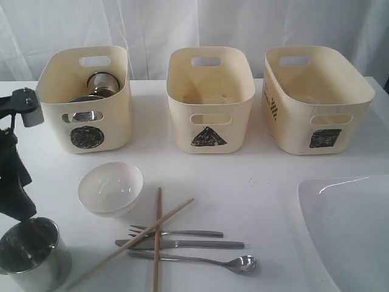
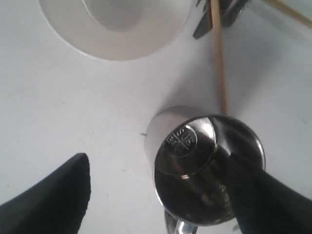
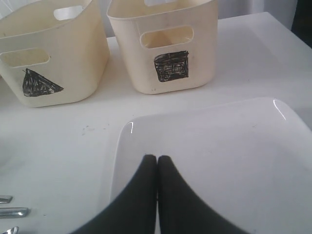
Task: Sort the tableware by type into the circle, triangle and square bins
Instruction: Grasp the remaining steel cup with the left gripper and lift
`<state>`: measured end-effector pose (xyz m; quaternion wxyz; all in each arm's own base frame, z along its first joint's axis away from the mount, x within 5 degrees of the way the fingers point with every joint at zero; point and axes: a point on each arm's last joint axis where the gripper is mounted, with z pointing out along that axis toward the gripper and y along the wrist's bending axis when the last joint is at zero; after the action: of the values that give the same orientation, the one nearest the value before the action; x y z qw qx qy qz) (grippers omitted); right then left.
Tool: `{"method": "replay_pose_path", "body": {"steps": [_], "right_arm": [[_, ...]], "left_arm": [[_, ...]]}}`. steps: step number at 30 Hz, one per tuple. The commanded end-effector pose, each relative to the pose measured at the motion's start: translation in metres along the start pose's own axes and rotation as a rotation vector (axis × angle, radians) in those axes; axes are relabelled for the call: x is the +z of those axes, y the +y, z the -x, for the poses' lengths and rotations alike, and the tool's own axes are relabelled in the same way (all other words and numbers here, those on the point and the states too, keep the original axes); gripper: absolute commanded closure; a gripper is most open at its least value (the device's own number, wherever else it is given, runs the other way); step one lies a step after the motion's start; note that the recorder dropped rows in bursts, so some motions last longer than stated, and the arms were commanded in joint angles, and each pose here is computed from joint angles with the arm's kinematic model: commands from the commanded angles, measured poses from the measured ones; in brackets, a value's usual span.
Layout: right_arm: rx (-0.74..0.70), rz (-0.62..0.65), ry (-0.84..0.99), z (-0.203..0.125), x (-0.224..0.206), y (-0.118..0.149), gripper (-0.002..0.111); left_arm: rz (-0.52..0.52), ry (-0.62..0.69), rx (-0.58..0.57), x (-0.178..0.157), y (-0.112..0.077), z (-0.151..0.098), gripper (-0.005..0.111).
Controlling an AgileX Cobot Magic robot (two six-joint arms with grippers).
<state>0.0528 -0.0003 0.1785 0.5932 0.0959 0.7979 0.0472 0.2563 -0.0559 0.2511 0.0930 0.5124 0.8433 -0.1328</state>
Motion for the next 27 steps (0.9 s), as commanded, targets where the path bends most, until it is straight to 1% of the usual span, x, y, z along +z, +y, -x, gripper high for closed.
{"method": "replay_pose_path", "body": {"steps": [1,5,11,15,17,19,20,22,24,26,27], "right_arm": [[-0.001,0.002,-0.016,0.002,0.000,0.000,0.108],[-0.001,0.002,-0.016,0.002,0.000,0.000,0.108],[-0.001,0.002,-0.016,0.002,0.000,0.000,0.108],[-0.001,0.002,-0.016,0.002,0.000,0.000,0.108],[-0.001,0.002,-0.016,0.002,0.000,0.000,0.108],[-0.001,0.002,-0.016,0.002,0.000,0.000,0.108],[-0.001,0.002,-0.016,0.002,0.000,0.000,0.108],[-0.001,0.002,-0.016,0.002,0.000,0.000,0.108],[-0.001,0.002,-0.016,0.002,0.000,0.000,0.108],[-0.001,0.002,-0.016,0.002,0.000,0.000,0.108],[-0.001,0.002,-0.016,0.002,0.000,0.000,0.108]], "left_arm": [[-0.079,0.049,0.012,0.012,0.001,-0.004,0.035],[-0.119,0.032,-0.024,0.028,0.004,-0.005,0.039],[-0.189,0.039,-0.049,0.054,0.004,-0.012,0.039],[-0.195,0.052,-0.047,0.065,0.007,-0.015,0.039],[-0.178,0.049,-0.052,0.069,0.009,-0.016,0.039],[-0.178,0.055,-0.056,0.072,0.009,-0.017,0.041],[-0.180,0.059,-0.055,0.072,0.009,-0.018,0.045],[-0.191,0.071,-0.051,0.073,0.008,-0.019,0.058],[-0.191,0.086,-0.042,0.073,0.008,-0.020,0.079],[-0.199,0.091,-0.048,0.072,0.007,-0.021,0.103],[-0.200,0.093,-0.059,0.071,0.007,-0.021,0.106]]}}
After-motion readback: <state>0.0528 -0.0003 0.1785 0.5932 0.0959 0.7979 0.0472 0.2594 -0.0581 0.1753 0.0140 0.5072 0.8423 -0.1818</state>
